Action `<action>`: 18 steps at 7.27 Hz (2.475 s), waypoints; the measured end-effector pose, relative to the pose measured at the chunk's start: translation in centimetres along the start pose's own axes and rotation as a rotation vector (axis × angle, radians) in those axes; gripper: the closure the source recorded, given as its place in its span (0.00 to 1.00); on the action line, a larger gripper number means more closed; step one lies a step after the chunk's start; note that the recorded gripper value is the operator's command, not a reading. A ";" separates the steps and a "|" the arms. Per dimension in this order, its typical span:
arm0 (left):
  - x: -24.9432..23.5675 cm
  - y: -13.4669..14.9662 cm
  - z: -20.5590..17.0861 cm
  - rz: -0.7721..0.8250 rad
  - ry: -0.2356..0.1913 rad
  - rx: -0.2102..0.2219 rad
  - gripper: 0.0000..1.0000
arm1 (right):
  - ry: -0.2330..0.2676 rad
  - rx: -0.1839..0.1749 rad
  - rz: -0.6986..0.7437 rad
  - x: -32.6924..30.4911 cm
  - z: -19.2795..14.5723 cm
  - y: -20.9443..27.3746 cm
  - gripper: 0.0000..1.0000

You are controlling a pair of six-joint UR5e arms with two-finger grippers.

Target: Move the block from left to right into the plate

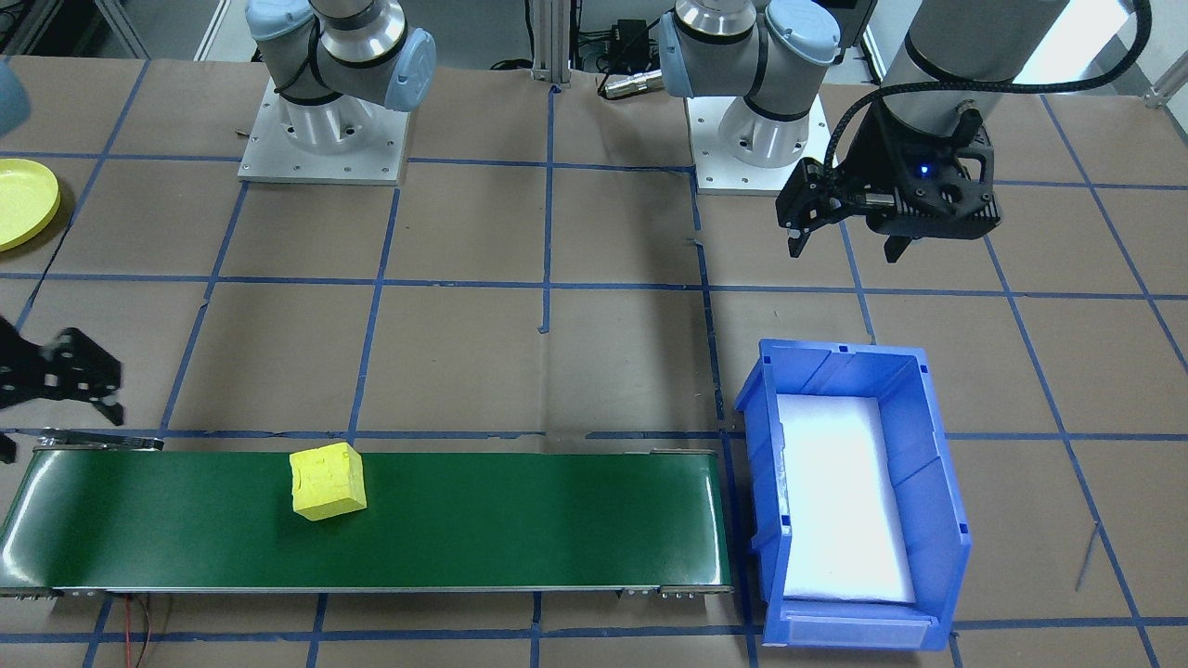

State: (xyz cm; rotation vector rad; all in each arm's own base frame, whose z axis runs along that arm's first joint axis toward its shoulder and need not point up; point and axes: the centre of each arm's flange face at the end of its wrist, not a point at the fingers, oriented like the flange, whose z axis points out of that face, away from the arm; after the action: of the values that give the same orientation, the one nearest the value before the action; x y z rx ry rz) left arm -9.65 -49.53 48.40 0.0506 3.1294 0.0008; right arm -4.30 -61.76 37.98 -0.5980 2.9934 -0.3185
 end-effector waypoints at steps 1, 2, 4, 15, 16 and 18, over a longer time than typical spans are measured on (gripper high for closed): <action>0.1 0.2 0.1 -0.021 0.000 -0.017 0.00 | -0.027 -0.002 0.010 -3.1 1.8 -1.9 0.01; 0.1 0.3 0.2 -0.032 0.001 -0.025 0.00 | -0.065 0.008 0.017 -4.4 3.8 -3.0 0.01; 0.1 0.4 0.3 -0.040 0.004 -0.030 0.00 | -0.126 0.001 0.026 -5.1 7.2 -3.6 0.01; 0.2 0.4 0.6 -0.055 0.006 -0.035 0.00 | 0.026 -0.165 0.227 14.5 4.3 9.1 0.83; 0.2 0.4 0.6 -0.055 0.008 -0.036 0.00 | 0.011 -0.179 0.308 19.7 1.8 16.5 0.80; 0.2 0.4 0.7 -0.056 0.011 -0.036 0.00 | -0.061 -0.169 0.329 27.6 -0.9 35.3 0.83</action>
State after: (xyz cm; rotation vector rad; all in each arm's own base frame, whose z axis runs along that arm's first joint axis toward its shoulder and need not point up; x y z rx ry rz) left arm -9.85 -49.11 47.68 -0.0372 3.1393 0.0566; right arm -42.95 -40.35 30.41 -0.1155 3.0079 -0.0251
